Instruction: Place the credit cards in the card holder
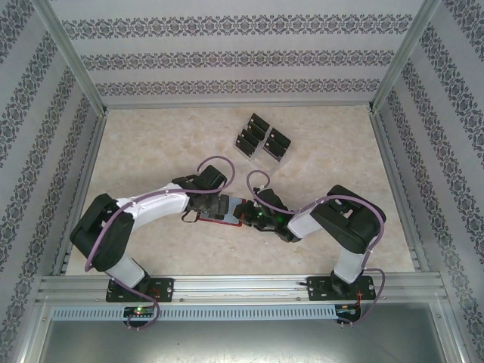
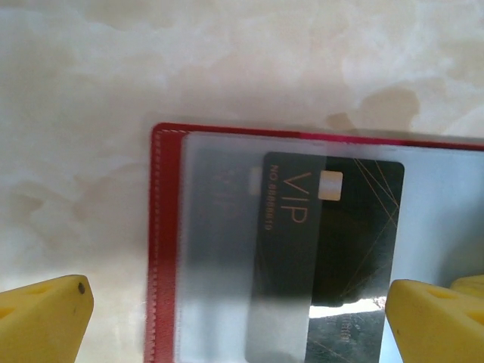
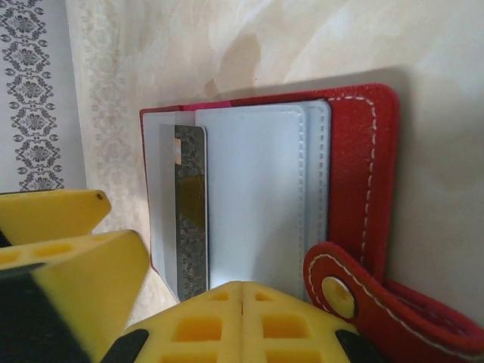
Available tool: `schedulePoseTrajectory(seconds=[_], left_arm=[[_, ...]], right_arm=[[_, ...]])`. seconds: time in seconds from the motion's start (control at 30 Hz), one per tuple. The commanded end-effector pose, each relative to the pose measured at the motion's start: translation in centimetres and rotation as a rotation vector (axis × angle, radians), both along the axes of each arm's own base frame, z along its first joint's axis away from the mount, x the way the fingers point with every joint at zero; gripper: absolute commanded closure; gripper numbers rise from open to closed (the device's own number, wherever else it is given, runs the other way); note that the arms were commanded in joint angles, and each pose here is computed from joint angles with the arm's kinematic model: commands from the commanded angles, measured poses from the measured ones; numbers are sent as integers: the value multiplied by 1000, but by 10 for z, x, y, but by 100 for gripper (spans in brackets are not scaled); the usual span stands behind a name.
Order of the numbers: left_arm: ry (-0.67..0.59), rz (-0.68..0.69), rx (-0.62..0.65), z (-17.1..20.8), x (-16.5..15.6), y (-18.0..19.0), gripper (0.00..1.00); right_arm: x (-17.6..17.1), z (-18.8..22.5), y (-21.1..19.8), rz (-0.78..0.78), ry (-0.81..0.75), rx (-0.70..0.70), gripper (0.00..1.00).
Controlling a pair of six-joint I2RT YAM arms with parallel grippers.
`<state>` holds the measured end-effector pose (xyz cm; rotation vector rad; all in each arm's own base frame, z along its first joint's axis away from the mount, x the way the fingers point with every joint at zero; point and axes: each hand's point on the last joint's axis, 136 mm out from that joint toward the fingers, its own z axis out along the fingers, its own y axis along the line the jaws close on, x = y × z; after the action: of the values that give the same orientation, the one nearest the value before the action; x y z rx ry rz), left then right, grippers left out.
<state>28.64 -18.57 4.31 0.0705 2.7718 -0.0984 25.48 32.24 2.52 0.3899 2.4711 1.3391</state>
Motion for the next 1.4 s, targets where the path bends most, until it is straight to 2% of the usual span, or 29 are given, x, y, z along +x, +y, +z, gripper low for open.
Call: schedulePoseTrajectory(seconds=[0.0,0.23,0.53,1.0,1.17,1.37], left_arm=[[-10,3,0,-2,5,-8,0],[10,-7,8,-16,5,-11,0],[26,28,141,-21,-2,18,0],[14,75,175,-12,-1,53,0],[1,71,147,-5,2,49,0],[-45,55,41,10,9,30,0]], right_arm=[[-3,-13,-8,-14,24,-25,100],[-4,-16,-10,-17,31,-29,100],[-2,-17,-11,-21,35,-34,100],[-2,-19,-14,-26,36,-44,100],[0,-18,-14,-26,34,-43,100],[1,-16,-13,-24,31,-38,100]])
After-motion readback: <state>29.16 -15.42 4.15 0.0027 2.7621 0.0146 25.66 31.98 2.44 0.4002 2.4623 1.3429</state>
